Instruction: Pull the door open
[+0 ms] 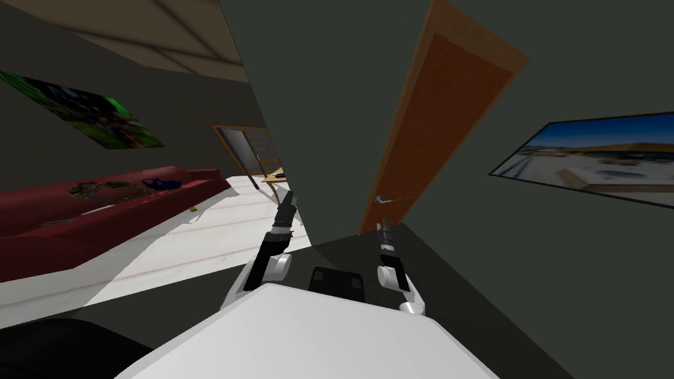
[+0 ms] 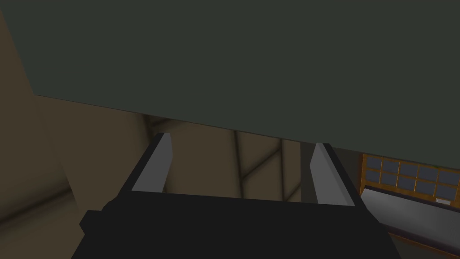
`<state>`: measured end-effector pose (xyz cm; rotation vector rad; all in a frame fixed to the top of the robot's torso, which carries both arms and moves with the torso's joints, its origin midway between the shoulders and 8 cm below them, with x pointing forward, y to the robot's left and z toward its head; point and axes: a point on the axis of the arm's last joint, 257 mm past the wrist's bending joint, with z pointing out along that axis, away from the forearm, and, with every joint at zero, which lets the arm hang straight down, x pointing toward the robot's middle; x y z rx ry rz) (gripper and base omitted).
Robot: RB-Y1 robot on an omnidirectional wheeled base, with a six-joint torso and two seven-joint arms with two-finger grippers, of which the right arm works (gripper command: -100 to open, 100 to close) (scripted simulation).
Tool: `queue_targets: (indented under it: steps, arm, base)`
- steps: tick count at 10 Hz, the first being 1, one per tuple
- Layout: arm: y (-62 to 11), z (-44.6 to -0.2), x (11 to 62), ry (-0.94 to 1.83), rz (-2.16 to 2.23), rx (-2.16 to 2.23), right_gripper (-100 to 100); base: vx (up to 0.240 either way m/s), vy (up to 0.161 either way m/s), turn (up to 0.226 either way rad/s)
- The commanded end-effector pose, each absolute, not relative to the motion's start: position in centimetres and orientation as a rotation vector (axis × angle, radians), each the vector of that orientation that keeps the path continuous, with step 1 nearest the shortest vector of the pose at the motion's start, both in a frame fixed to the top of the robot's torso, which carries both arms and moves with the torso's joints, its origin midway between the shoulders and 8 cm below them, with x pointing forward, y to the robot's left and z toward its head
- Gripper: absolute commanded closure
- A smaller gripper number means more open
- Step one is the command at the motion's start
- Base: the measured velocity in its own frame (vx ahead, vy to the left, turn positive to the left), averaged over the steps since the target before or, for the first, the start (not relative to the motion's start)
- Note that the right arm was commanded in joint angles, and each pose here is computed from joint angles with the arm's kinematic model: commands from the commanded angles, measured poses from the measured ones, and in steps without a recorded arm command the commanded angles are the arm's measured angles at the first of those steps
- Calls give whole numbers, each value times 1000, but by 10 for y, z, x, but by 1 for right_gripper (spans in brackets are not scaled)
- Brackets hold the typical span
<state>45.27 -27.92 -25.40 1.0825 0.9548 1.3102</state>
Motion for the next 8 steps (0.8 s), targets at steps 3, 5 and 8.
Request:
queue_targets:
  steps: [3, 5, 8]
  arm:
    - [-281, -273, 458, 975, 1300, 1107, -100]
    - [-283, -282, 460, 986, 1294, 1119, -100]
    - [-285, -296, 463, 1002, 1283, 1138, -100]
  base:
    - [32, -141, 152]
    - [18, -130, 148]
    - [24, -133, 134]
